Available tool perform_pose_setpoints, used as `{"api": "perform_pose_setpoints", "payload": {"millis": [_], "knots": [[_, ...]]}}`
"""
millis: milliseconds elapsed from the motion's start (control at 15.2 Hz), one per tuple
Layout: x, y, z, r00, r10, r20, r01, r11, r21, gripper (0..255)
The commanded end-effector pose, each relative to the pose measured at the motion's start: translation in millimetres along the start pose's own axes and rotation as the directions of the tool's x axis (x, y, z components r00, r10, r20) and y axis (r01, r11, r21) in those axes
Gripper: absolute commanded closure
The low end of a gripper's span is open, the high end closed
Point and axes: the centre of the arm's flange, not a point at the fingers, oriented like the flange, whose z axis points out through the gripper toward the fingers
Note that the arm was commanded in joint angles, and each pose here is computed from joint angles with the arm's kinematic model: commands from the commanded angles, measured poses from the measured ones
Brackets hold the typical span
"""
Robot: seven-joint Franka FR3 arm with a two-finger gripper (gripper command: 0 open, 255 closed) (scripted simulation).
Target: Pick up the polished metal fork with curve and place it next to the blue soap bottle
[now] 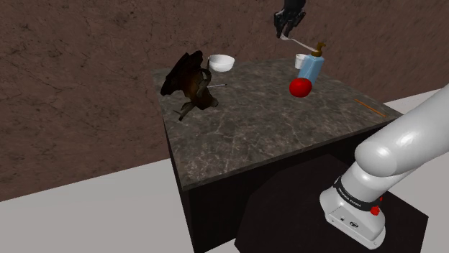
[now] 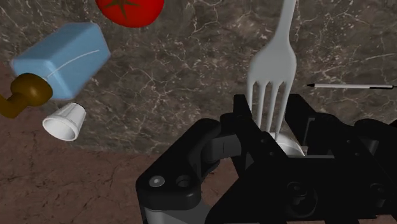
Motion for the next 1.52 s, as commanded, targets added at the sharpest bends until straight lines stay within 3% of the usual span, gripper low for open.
{"api": "perform_pose_setpoints", "payload": {"millis": [0,1452], "knots": [[0.0,27.3,-1.1,1.0,-0.002,0.0,0.002,1.0,0.0,255],[-40.4,314.4,14.7,1.0,-0.002,0.0,0.002,1.0,0.0,255]]}}
